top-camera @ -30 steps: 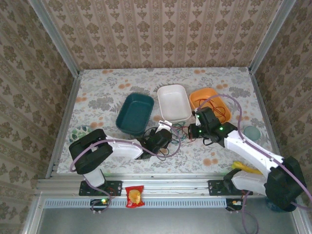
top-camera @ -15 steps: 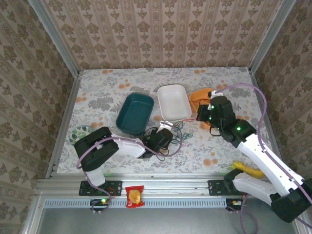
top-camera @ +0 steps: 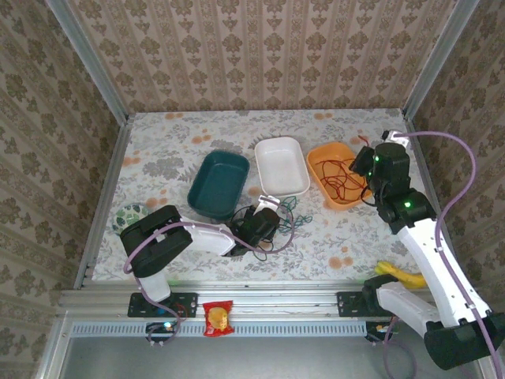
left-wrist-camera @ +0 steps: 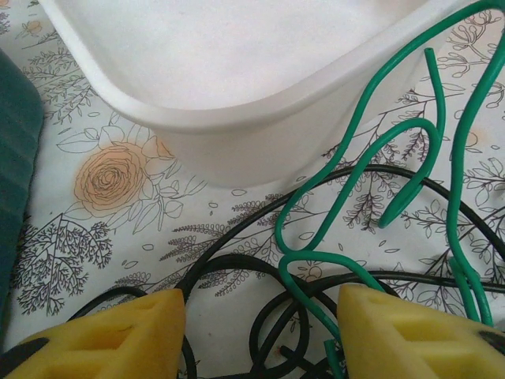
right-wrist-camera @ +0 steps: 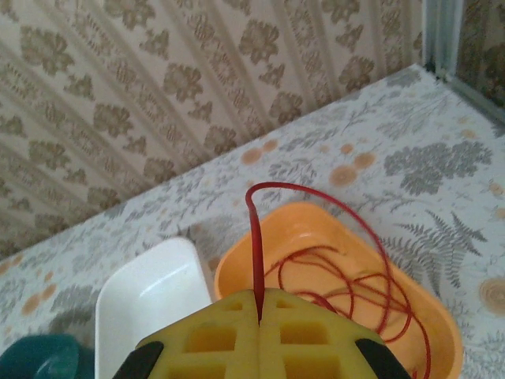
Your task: Untangle the cables
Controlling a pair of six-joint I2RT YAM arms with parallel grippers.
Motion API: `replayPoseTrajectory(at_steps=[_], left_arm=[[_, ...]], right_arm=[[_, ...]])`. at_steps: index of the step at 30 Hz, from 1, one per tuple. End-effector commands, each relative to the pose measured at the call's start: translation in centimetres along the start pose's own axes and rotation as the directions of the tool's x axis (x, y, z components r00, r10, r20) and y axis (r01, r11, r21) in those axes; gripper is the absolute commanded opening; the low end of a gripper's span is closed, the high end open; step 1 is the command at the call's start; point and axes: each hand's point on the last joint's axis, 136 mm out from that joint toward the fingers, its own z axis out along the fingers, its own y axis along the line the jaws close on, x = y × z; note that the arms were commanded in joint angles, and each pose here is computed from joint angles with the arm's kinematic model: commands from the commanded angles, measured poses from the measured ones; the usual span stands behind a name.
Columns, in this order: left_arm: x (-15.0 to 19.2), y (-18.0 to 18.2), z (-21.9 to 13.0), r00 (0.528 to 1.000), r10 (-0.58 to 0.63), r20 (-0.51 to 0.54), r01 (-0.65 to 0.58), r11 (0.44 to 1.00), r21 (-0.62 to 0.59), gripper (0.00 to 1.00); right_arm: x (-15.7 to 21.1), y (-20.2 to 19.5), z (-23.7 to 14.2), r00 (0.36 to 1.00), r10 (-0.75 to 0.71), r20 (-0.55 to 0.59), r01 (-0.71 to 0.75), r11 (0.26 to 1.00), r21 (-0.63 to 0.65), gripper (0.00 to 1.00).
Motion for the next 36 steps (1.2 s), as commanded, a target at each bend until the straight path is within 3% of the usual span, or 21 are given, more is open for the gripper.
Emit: replayPoseTrajectory(at_steps=[1, 10, 14, 19, 22, 30, 36], left_arm=[[-0.1, 0.6, -0.1, 1.0, -0.016, 0.008, 0.016, 1.0, -0.013, 0.55], [-0.2, 0.7, -0.2, 1.0, -0.017, 0.013, 0.017, 1.0, -0.015, 0.56], [-0.2, 0.7, -0.2, 1.0, -0.015, 0.012, 0.015, 1.0, -0.017, 0.57], [-0.2, 0.8, -0.3, 1.0, -0.016, 0.011, 0.016, 1.0, -0.021, 0.57], [-0.2, 0.8, -0.3, 1.0, -0.015, 0.01, 0.015, 1.0, -0.022, 0.58], [-0.2, 0.5, 0.0, 1.0, -0.008, 0.001, 0.008, 1.0, -0.015, 0.59], [-0.2, 0.3, 0.1, 1.0, -0.004, -0.002, 0.004, 1.0, -0.012, 0.59]], right_arm=[[-1.3, -0.7, 1.4, 0.997, 0.031, 0.065, -0.034, 0.998, 0.044, 0.0], [4.1, -1.2, 6.6, 0.995, -0.042, -0.093, 0.049, 0.997, 0.067, 0.0], [7.1, -1.9, 8.1, 0.986, -0.02, -0.167, 0.035, 0.995, 0.089, 0.0], [8.1, -3.7, 8.5, 0.983, 0.061, -0.176, -0.034, 0.988, 0.151, 0.0], [7.2, -4.1, 8.1, 0.984, 0.112, -0.141, -0.093, 0.986, 0.139, 0.0], [-0.2, -0.1, 4.3, 0.987, 0.158, 0.005, -0.157, 0.981, -0.114, 0.0], [-2.8, -0.3, 3.9, 0.986, 0.159, 0.058, -0.153, 0.984, -0.093, 0.0]])
